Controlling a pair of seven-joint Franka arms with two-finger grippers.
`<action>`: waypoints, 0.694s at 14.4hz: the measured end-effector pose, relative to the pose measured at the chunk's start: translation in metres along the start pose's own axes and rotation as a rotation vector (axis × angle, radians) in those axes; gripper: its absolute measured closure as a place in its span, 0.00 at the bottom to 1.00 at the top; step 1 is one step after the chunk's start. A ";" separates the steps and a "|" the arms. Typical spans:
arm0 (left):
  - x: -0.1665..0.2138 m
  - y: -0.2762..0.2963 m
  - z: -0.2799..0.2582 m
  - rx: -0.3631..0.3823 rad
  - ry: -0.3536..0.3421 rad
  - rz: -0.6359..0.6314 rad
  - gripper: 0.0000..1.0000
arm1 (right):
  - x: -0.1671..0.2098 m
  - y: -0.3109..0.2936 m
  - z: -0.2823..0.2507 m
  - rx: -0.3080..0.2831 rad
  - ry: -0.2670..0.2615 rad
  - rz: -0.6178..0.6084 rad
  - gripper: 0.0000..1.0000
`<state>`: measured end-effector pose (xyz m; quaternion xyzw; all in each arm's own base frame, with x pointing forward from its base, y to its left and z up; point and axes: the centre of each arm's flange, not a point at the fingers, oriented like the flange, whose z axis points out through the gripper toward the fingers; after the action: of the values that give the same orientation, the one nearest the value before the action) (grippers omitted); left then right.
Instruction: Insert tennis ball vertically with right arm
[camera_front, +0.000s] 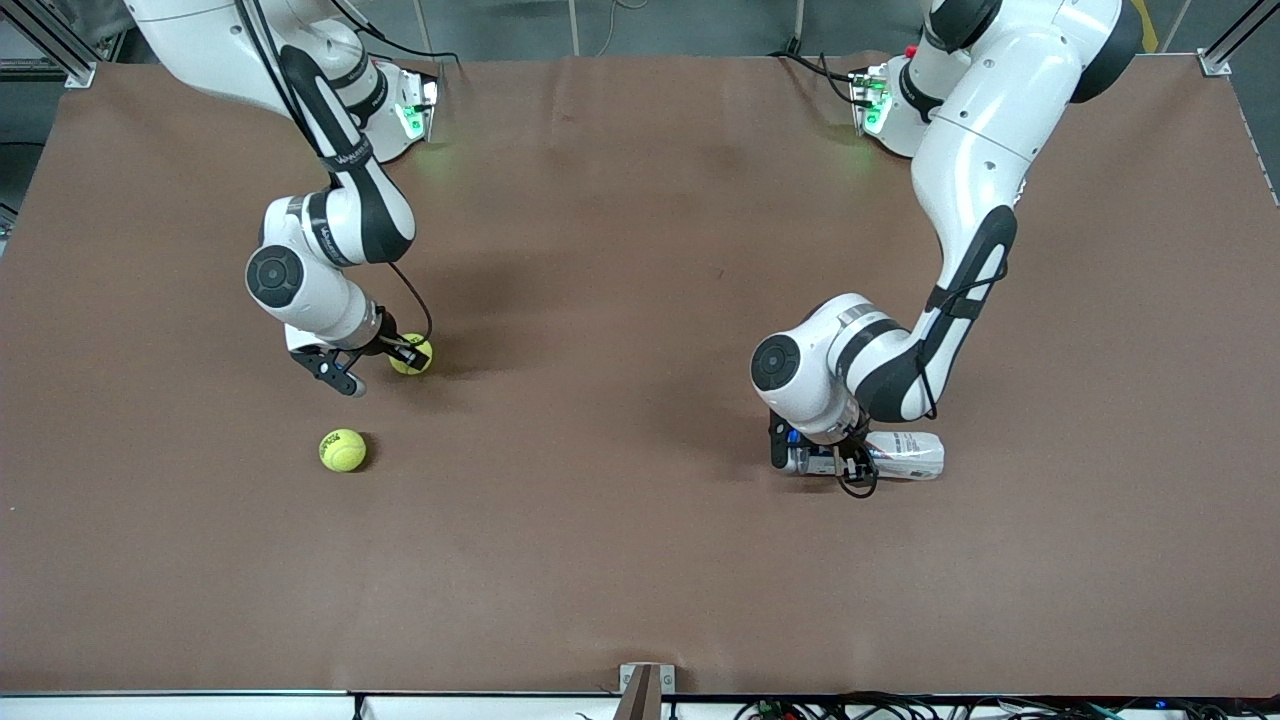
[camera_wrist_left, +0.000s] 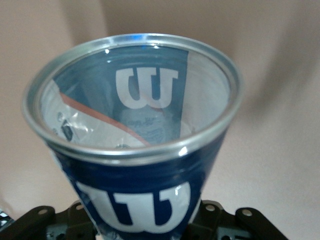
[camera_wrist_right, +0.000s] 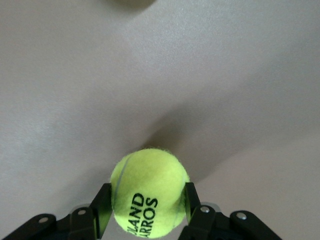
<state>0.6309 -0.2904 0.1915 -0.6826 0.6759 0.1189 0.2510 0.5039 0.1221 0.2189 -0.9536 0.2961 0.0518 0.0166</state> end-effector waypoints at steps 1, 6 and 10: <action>0.002 -0.006 -0.018 0.000 0.041 -0.025 0.41 | 0.000 -0.003 -0.003 0.006 0.005 0.011 0.38; 0.017 -0.022 -0.107 -0.038 0.302 -0.134 0.42 | -0.005 -0.036 -0.037 0.015 -0.005 0.085 0.38; 0.026 -0.036 -0.152 0.001 0.577 -0.225 0.41 | -0.013 -0.063 -0.058 0.045 0.005 0.146 0.38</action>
<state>0.6407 -0.3909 0.3130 -0.7586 0.6395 -0.1087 0.0610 0.5339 0.1778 0.2778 -0.9290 0.3660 0.0436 0.0334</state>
